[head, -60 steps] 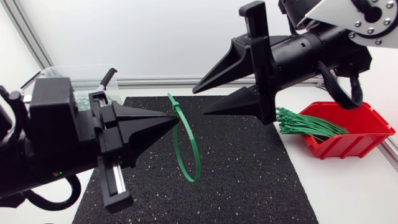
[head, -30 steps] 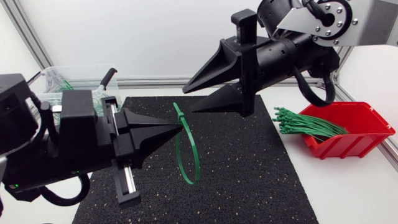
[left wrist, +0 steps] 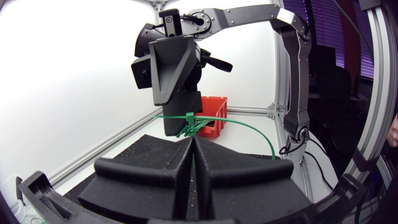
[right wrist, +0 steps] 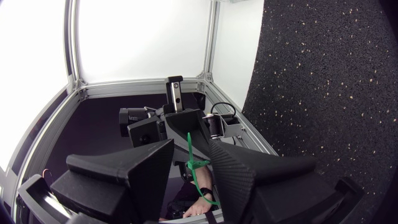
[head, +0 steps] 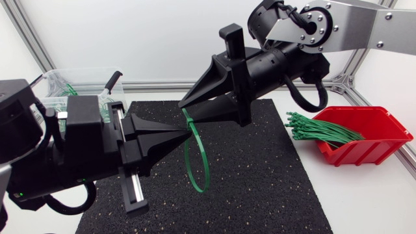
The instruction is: Take a green cable tie from the red box, thread the tail through the head to close it, then place it in the transparent bin on the left.
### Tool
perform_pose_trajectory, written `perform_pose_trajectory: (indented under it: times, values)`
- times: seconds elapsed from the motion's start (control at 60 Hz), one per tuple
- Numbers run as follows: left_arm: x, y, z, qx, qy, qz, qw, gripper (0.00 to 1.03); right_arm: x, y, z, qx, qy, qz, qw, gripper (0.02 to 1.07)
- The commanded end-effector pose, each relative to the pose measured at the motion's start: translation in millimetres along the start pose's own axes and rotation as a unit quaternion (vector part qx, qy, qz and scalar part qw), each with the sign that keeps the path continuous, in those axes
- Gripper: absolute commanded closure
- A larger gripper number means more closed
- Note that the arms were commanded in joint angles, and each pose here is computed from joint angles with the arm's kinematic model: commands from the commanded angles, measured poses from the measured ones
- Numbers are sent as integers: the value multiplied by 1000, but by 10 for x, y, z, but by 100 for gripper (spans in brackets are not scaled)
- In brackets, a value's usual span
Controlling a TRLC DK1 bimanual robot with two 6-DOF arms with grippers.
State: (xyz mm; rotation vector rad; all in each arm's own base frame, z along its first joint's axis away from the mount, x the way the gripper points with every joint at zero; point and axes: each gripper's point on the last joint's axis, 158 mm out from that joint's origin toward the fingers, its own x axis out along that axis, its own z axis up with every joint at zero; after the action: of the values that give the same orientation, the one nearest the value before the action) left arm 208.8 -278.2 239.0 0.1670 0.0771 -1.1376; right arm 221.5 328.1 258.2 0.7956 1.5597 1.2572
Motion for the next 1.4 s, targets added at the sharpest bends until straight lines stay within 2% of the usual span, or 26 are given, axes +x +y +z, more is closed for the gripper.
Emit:
perform_pose_trajectory:
  times: [0.0,0.2,0.6,0.95,1.35,1.383]
  values:
    - [12,-5,-134,7,9,-3,1000,100,-25,38,25,-14,-4,-1,1000,73]
    - [24,-56,-164,37,7,-9,999,100,-28,34,-47,-21,-1,-5,1000,74]
    - [44,-2,-193,108,-3,17,994,100,-44,-41,-193,-46,8,-9,999,74]
    - [50,-6,-202,117,-2,20,993,100,-157,-185,-54,-66,-5,-8,998,74]
    - [73,-13,-219,123,2,19,992,100,27,-141,-148,-82,24,-5,996,74]
    - [74,-18,-215,124,1,19,992,100,31,-143,-151,-83,25,-5,996,77]
